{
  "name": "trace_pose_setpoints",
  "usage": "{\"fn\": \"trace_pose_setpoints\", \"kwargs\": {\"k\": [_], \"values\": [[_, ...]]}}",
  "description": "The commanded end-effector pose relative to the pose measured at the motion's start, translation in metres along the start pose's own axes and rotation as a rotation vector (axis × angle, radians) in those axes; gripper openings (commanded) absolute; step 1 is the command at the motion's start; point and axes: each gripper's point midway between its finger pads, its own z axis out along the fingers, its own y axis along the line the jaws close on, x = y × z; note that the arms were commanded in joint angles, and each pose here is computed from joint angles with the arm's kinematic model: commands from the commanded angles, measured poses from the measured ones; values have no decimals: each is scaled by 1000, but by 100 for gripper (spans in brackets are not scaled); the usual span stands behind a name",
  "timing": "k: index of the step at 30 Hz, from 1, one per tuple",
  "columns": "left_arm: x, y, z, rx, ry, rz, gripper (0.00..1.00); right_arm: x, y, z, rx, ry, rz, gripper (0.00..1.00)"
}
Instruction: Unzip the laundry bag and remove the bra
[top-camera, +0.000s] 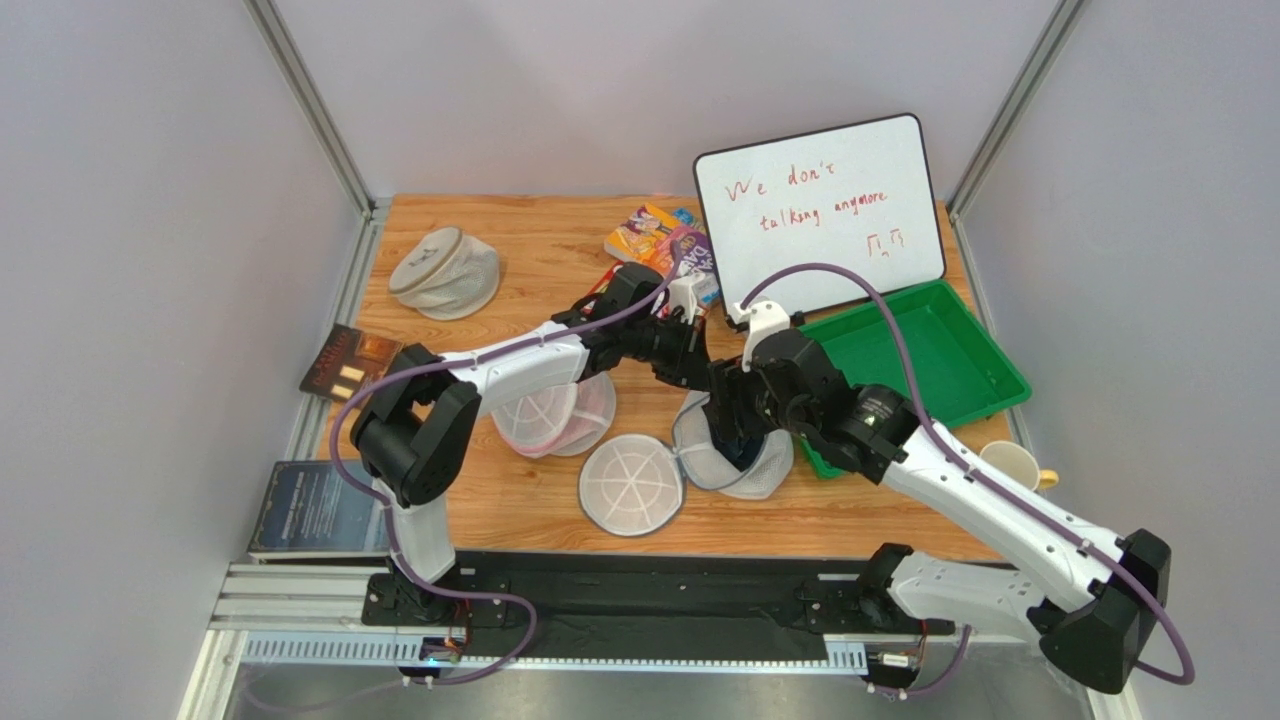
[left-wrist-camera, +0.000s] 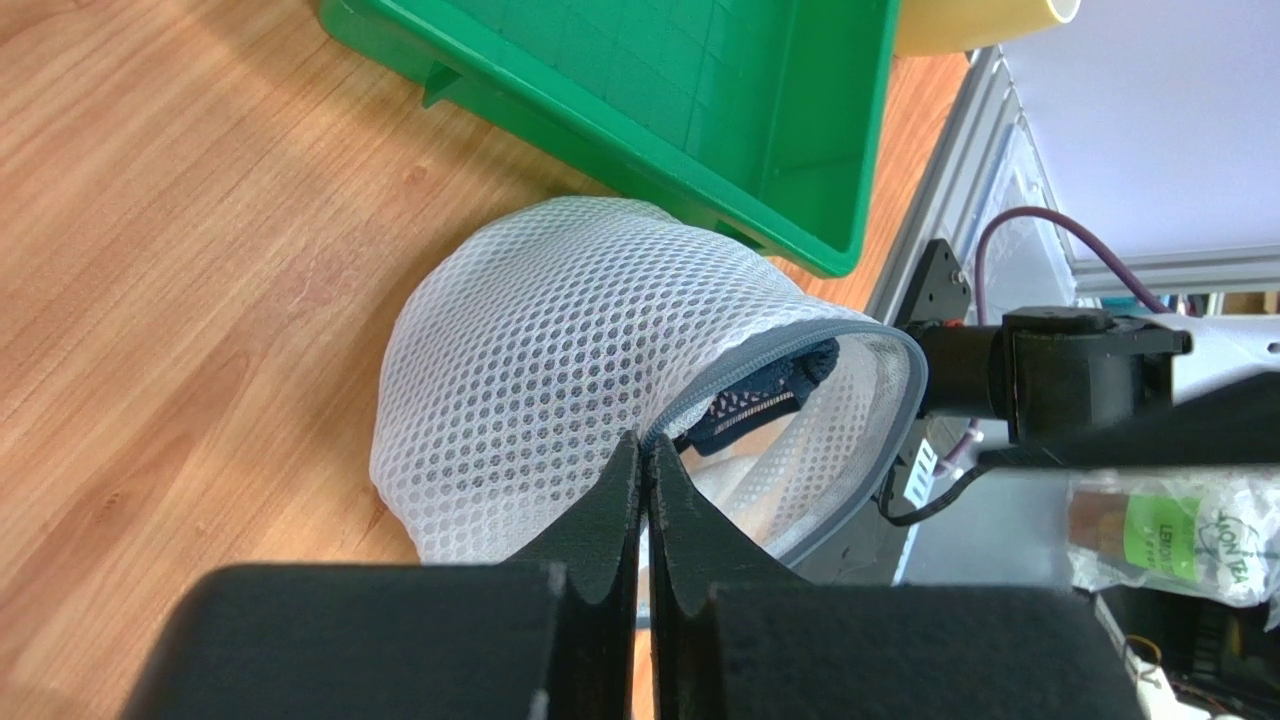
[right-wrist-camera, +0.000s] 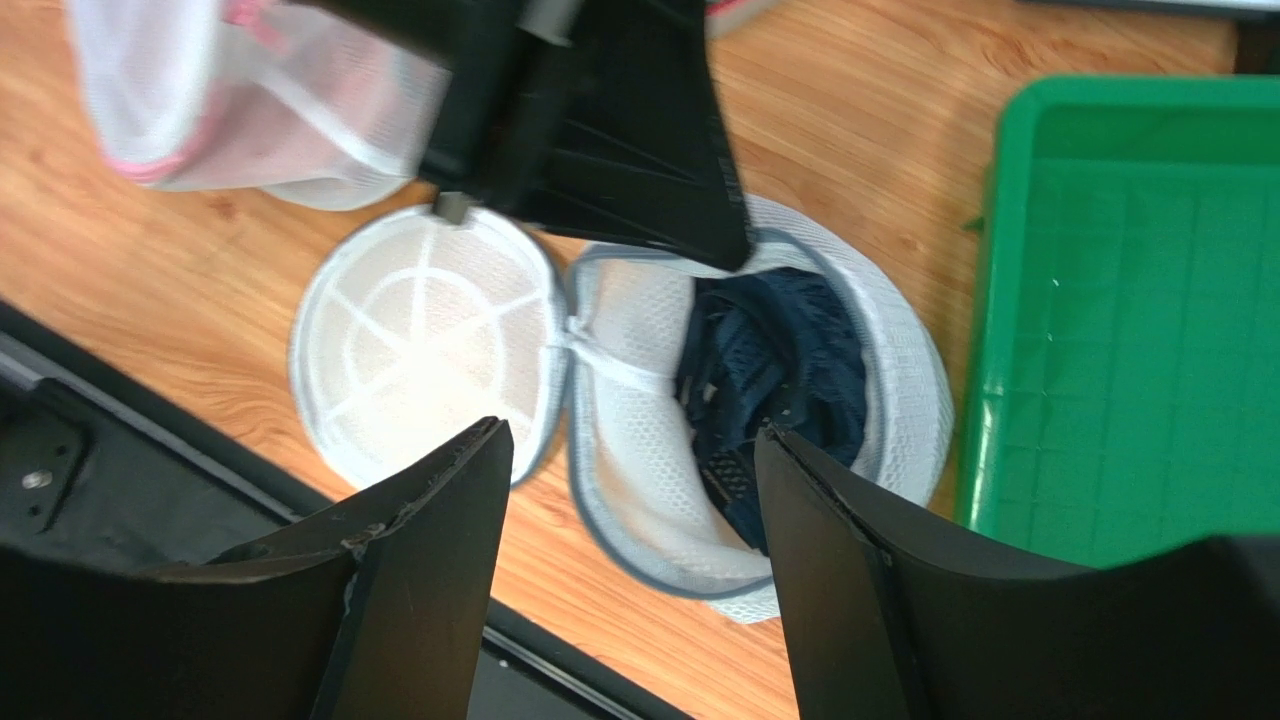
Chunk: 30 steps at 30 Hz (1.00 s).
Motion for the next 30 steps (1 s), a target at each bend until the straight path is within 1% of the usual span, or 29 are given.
{"fn": "trace_pose_setpoints", "kwargs": {"k": [1, 5, 7, 11, 19, 30], "values": [[-24, -26, -18, 36, -59, 89, 0, 1, -9, 15, 5, 18, -15, 65], [-27, -27, -21, 38, -65, 89, 0, 5, -7, 22, -13, 47, -23, 61], [-27, -27, -22, 37, -66, 90, 0, 7, -7, 25, -14, 55, -28, 61], [-28, -29, -24, 41, -66, 92, 0, 12, -19, 34, 37, 74, -29, 61], [-28, -31, -26, 44, -66, 102, 0, 10, -45, 43, 180, 71, -39, 62], [-27, -32, -25, 53, -61, 111, 0, 17, -60, 52, 257, 83, -84, 62]]}}
